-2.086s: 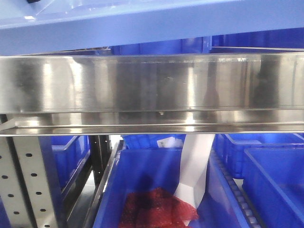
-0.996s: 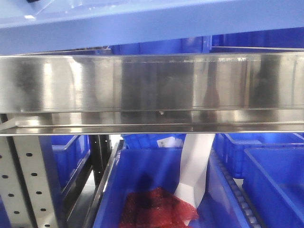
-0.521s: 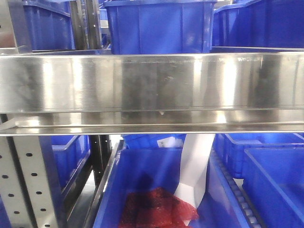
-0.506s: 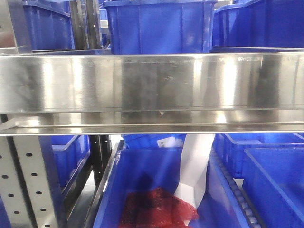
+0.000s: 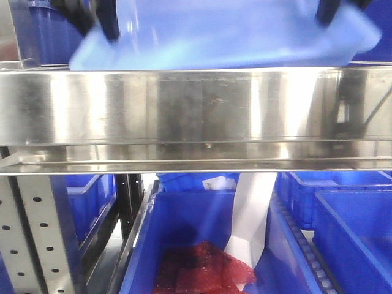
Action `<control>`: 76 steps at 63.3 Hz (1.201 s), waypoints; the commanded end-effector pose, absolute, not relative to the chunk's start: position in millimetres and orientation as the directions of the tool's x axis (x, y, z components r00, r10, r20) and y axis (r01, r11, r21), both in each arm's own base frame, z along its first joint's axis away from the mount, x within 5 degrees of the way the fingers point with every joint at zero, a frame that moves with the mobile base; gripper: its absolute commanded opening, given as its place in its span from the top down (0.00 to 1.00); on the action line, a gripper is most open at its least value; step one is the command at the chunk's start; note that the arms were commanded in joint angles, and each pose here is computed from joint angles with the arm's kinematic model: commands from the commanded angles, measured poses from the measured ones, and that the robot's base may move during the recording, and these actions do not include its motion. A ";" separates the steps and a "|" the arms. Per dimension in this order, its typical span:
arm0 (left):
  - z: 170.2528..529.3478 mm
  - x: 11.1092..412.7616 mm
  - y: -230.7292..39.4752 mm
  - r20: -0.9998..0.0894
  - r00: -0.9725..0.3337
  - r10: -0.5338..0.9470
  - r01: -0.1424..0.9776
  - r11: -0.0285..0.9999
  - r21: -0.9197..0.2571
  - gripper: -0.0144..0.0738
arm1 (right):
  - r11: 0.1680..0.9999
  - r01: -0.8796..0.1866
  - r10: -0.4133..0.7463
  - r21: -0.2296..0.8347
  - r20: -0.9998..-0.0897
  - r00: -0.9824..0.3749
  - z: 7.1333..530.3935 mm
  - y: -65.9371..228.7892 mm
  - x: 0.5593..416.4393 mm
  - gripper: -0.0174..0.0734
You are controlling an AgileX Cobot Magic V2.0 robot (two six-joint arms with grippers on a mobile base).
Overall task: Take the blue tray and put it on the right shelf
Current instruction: 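Lower the tray with both grippers onto the upper roller shelf, then open both grippers to release the tray rims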
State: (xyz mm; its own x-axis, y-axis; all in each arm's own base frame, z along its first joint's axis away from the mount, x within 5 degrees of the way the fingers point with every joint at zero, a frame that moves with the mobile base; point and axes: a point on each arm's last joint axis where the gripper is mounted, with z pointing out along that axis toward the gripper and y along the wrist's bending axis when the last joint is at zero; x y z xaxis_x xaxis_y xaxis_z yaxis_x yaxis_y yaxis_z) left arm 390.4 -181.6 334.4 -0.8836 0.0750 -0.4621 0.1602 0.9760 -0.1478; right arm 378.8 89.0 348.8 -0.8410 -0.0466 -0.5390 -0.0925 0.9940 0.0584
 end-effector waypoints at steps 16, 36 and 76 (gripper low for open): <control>351.7 394.3 -185.5 -0.556 -0.829 0.057 0.187 0.965 -0.181 0.84 | 0.991 -0.128 -0.069 0.048 -0.630 -0.773 361.4 90.9 388.1 0.74; 352.5 392.2 -186.7 -0.548 -0.833 0.081 0.215 0.959 -0.184 0.21 | 0.991 -0.124 -0.076 0.041 -0.589 -0.805 357.0 90.2 385.7 0.09; 464.6 297.1 -184.8 -0.704 -0.675 0.221 0.378 0.923 -0.073 0.58 | 0.988 -0.139 -0.039 0.063 -0.777 -0.628 440.0 67.0 287.8 0.43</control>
